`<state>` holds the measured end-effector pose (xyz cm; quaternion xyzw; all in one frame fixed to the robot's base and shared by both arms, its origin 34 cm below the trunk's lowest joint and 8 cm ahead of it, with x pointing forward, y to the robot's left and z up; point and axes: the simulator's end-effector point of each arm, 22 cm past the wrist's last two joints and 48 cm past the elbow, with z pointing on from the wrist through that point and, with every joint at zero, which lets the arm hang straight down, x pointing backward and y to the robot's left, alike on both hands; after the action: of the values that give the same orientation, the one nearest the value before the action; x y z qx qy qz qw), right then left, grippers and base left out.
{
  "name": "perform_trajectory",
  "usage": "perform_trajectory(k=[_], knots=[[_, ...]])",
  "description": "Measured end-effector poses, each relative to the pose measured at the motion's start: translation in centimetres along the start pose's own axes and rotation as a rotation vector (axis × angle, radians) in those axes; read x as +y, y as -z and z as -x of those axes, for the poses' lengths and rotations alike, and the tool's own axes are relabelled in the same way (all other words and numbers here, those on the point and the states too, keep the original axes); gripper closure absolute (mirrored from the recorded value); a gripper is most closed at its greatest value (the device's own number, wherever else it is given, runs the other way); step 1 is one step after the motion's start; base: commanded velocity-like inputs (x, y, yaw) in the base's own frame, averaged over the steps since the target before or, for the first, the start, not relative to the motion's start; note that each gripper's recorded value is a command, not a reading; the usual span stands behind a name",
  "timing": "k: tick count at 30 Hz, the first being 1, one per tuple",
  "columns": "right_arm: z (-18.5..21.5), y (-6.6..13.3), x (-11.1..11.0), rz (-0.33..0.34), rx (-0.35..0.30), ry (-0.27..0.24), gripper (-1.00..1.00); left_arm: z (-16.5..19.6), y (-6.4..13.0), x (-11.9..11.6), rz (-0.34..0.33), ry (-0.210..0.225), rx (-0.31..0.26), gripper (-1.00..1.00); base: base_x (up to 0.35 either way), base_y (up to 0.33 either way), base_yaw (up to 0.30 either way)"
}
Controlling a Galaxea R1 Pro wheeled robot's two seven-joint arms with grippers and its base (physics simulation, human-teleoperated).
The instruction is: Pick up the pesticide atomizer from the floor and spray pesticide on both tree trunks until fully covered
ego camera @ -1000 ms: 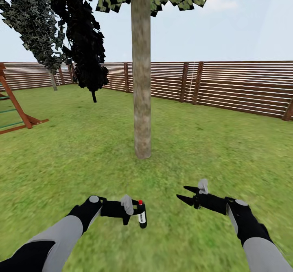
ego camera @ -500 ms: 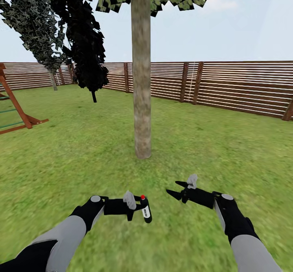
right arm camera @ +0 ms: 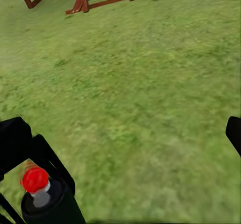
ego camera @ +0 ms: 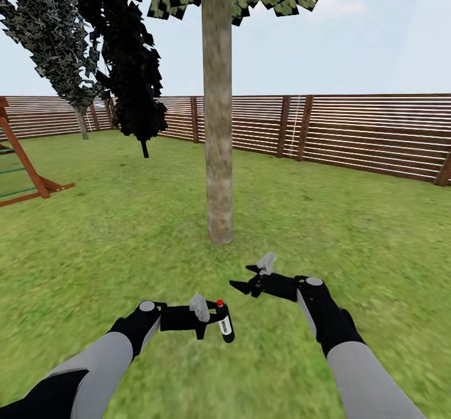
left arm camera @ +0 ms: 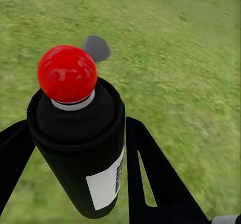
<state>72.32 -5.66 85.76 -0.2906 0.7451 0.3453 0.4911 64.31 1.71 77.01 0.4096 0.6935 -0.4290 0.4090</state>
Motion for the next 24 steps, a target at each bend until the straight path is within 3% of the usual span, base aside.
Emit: perform_trajectory(k=[4,13,24], knots=[[-0.2,-1.0,1.4,0.029,0.014,0.013,-1.00,0.0,-0.1,-0.1,-0.001,0.002,0.000,1.00,0.000,0.000,0.000],[-0.3,-1.2,2.5,0.067,0.015,0.012,-1.00,0.0,-0.2,-0.1,-0.003,0.003,-0.001,1.00,0.000,0.000,0.000],[-2.9,-1.8,3.3,0.100,0.055,-0.040,-1.00,0.0,-0.2,-0.1,-0.003,0.003,-0.001,1.00,0.000,0.000,0.000]])
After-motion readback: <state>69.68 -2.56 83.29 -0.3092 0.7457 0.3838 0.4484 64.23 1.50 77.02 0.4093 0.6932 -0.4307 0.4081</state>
